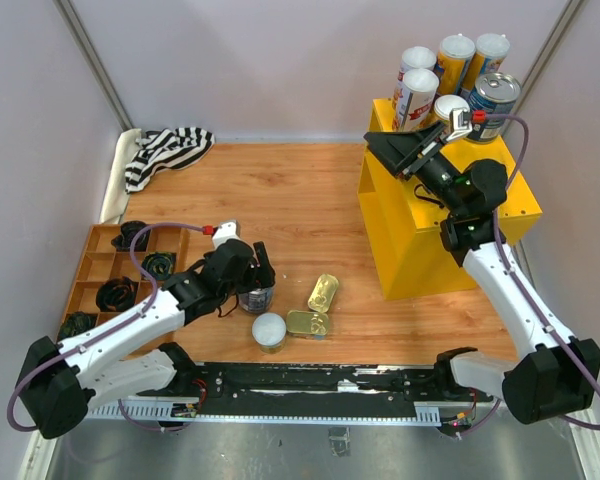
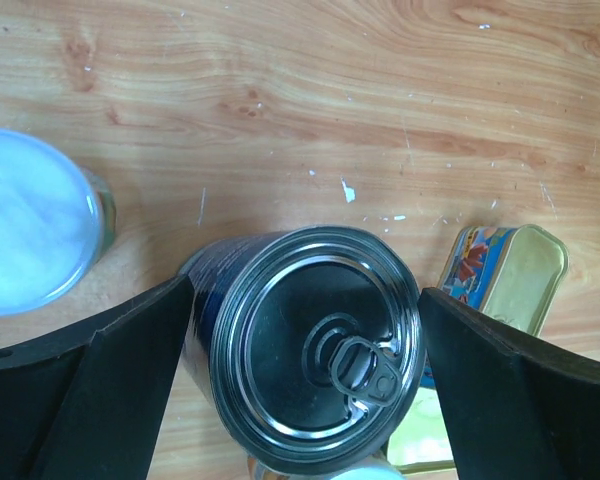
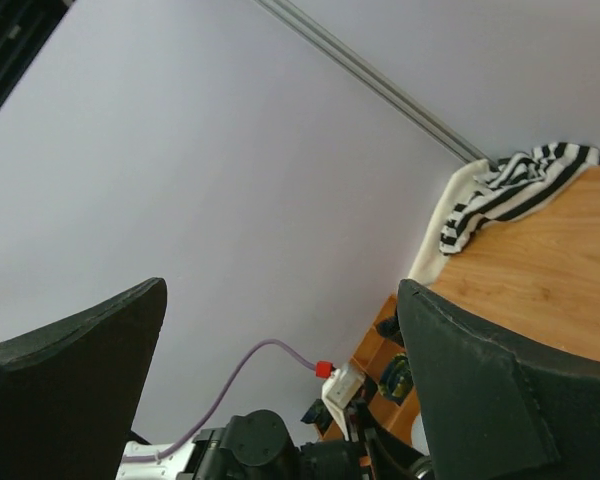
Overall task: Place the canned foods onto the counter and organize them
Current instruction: Move the canned food to the center of the board.
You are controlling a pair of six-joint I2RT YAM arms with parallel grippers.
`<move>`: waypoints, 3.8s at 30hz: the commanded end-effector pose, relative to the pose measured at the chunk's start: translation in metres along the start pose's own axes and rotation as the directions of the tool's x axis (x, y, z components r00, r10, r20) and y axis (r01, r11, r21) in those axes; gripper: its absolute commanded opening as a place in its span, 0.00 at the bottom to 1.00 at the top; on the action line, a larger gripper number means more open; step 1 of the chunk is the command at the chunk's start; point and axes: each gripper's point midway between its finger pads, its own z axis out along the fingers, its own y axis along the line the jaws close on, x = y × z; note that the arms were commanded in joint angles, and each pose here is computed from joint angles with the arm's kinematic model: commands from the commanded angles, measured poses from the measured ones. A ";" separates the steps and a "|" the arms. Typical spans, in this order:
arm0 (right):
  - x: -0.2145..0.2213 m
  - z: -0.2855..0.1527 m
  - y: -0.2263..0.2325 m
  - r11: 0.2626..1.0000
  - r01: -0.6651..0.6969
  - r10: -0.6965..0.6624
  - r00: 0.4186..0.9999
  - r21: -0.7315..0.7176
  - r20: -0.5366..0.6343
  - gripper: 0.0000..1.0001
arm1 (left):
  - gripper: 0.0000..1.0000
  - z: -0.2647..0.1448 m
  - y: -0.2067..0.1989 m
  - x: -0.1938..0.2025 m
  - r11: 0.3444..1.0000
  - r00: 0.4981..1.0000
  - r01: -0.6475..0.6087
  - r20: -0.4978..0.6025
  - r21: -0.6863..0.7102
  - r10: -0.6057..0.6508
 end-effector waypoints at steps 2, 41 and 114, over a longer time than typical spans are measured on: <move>0.007 -0.006 -0.020 0.990 0.125 -0.123 0.992 0.071 -0.036 0.99 | 1.00 0.009 0.011 0.013 0.995 0.995 -0.083 -0.051 -0.057 0.080; -0.013 -0.036 -0.003 0.852 0.495 -0.497 0.867 0.173 -0.036 0.98 | 1.00 -0.020 -0.034 0.010 0.971 0.968 -0.201 -0.128 0.127 0.217; -0.021 -0.046 -0.006 0.727 0.650 -0.649 0.756 0.222 -0.089 0.99 | 1.00 0.023 -0.123 -0.086 0.910 0.927 -0.373 0.106 0.181 0.359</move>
